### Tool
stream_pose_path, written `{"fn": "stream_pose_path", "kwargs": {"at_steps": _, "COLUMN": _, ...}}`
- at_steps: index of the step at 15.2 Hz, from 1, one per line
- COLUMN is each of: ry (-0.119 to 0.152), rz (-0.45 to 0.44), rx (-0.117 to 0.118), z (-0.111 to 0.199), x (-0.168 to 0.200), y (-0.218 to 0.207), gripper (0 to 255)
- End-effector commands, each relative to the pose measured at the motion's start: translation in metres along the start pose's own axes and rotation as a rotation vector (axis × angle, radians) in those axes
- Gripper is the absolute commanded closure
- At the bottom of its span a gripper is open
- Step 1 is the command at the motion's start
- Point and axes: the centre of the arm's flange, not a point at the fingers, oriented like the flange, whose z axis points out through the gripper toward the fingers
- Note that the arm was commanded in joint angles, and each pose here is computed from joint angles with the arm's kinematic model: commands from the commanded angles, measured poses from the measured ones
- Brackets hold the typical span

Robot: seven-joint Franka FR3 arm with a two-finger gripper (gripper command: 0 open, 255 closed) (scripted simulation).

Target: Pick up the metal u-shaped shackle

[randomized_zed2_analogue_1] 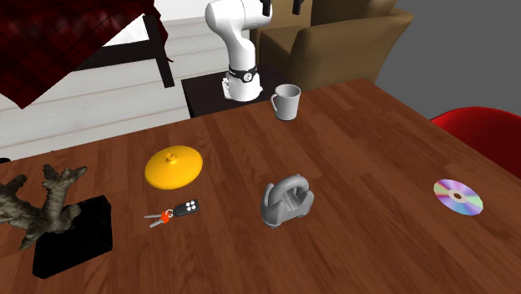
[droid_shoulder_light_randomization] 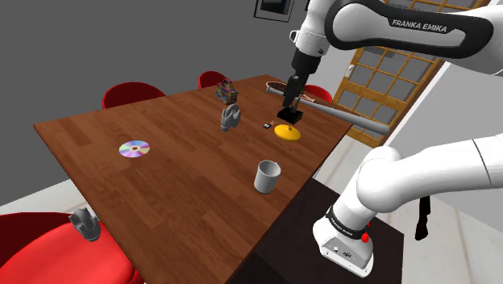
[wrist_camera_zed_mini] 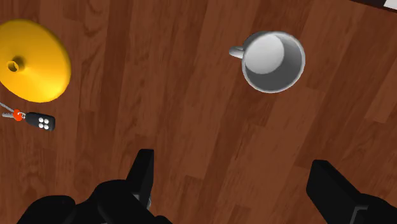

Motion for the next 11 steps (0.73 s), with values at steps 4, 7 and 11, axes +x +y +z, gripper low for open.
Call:
{"fn": "stream_pose_path", "kwargs": {"at_steps": 4, "ry": 0.015, "rz": -0.096, "rx": -0.005, "z": 0.024, "x": 0.017, "y": 0.025, "gripper": 0}}
{"fn": "stream_pose_path", "kwargs": {"at_steps": 7, "ry": 0.030, "rz": -0.193, "rx": -0.009, "z": 0.047, "x": 0.036, "y": 0.048, "gripper": 0}}
{"fn": "stream_pose_path", "kwargs": {"at_steps": 11, "ry": 0.050, "rz": -0.321, "rx": -0.015, "z": 0.078, "x": 0.066, "y": 0.075, "gripper": 0}}
